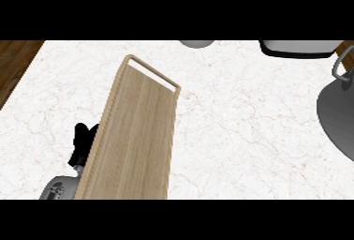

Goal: Pick the bell pepper from the tray and place it in the pot

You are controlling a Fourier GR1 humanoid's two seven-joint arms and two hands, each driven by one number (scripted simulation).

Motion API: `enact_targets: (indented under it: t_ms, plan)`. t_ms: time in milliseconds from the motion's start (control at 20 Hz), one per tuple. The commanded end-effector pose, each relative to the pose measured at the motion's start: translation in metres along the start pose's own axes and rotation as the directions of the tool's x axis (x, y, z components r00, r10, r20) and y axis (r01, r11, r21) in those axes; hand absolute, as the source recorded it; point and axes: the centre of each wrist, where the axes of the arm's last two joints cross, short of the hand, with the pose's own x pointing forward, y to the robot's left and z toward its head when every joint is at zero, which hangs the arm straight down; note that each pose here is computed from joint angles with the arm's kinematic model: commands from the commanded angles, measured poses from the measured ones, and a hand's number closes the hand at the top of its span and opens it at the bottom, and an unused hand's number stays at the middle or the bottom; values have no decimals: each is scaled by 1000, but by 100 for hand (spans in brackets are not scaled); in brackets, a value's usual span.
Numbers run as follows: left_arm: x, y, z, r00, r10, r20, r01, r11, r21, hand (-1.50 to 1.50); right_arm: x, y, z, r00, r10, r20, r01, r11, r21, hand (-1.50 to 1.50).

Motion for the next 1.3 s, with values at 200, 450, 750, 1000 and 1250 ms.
enact_targets:
  t_ms: [200, 450, 750, 1000, 1250]
  plan:
    - [-4, -7, 7, 1000, 13, -4, -13, 1000, 7, 0, 37, 18, -19, 974, -210, 88, 209, 978, 27, -150]
    - [-2, -6, 10, 1000, 7, -8, -7, 1000, 20, 0, 49, -2, -19, 802, -526, 285, 574, 809, -123, -150]
    - [-14, -4, 20, 999, 27, -27, -26, 999, 36, 0, 20, -24, -15, 588, -734, 340, 808, 510, -295, -150]
    - [-7, -3, 8, 999, 26, -23, -25, 999, 40, 0, -44, -53, 5, 476, -773, 418, 866, 332, -373, -150]
    - [13, 4, -1, 1000, 15, -4, -15, 999, 31, 0, -95, -62, 24, 389, -796, 463, 900, 221, -377, -150]
